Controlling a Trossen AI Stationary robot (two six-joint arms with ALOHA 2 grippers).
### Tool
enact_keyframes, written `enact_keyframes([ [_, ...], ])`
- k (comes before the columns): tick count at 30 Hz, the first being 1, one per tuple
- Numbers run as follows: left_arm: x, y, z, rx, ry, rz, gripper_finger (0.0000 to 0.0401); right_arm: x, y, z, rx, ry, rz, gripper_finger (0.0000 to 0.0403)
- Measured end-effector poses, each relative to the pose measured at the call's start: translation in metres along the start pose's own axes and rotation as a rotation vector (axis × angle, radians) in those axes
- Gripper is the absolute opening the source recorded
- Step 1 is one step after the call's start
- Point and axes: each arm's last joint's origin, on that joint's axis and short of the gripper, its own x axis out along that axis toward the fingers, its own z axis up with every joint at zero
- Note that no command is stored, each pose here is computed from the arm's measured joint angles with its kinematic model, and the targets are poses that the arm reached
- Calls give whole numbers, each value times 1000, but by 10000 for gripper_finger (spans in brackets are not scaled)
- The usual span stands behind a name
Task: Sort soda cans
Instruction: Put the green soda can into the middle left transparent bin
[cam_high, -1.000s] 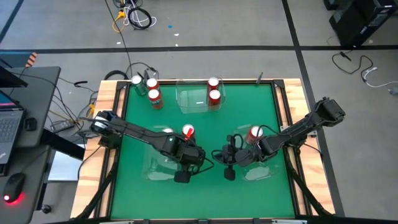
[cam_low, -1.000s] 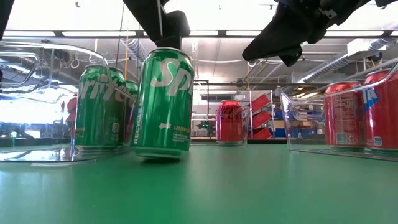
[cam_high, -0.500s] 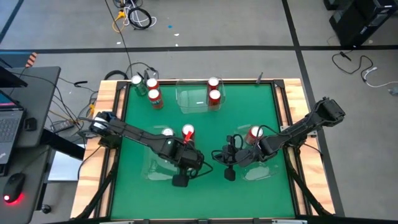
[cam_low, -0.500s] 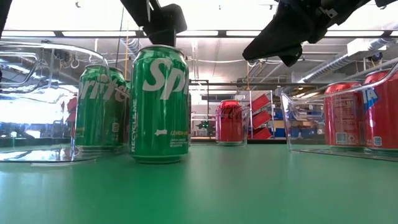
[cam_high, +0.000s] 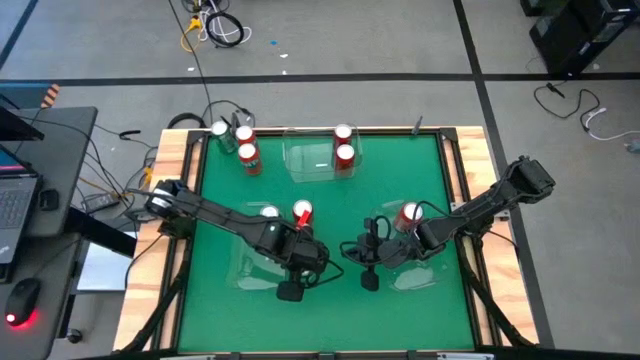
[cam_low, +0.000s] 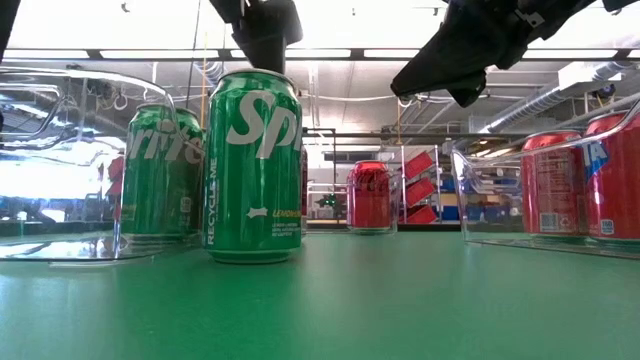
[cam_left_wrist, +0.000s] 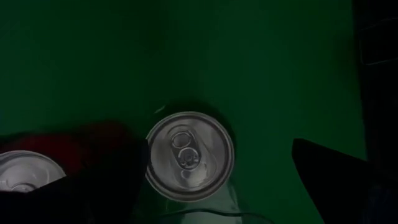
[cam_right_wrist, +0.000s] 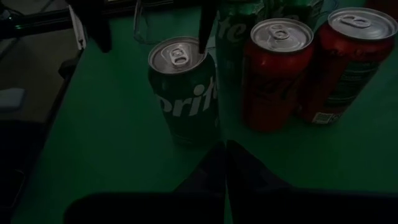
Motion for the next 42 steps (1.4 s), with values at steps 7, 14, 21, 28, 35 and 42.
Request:
enact_keyframes([
  [7, 10, 12, -5, -13, 34, 19, 399, 0, 0, 0, 0, 1, 6, 1],
  [14, 20, 14, -9, -19, 46, -4, 399, 0, 0, 0, 0, 0, 7, 1],
  [21, 23, 12, -1, -22, -28, -21, 399, 0, 0, 0, 0, 0, 7, 1],
  [28, 40, 13, -2, -39, 35, -26, 399, 0, 1, 0, -1, 4, 7, 1],
  [35, 55, 15, -6, -45, 112, 4, 391, 0, 0, -1, -2, 7, 7, 1],
  [42, 56, 15, -4, -50, 119, 18, 299, 0, 0, -1, -4, 11, 6, 1],
])
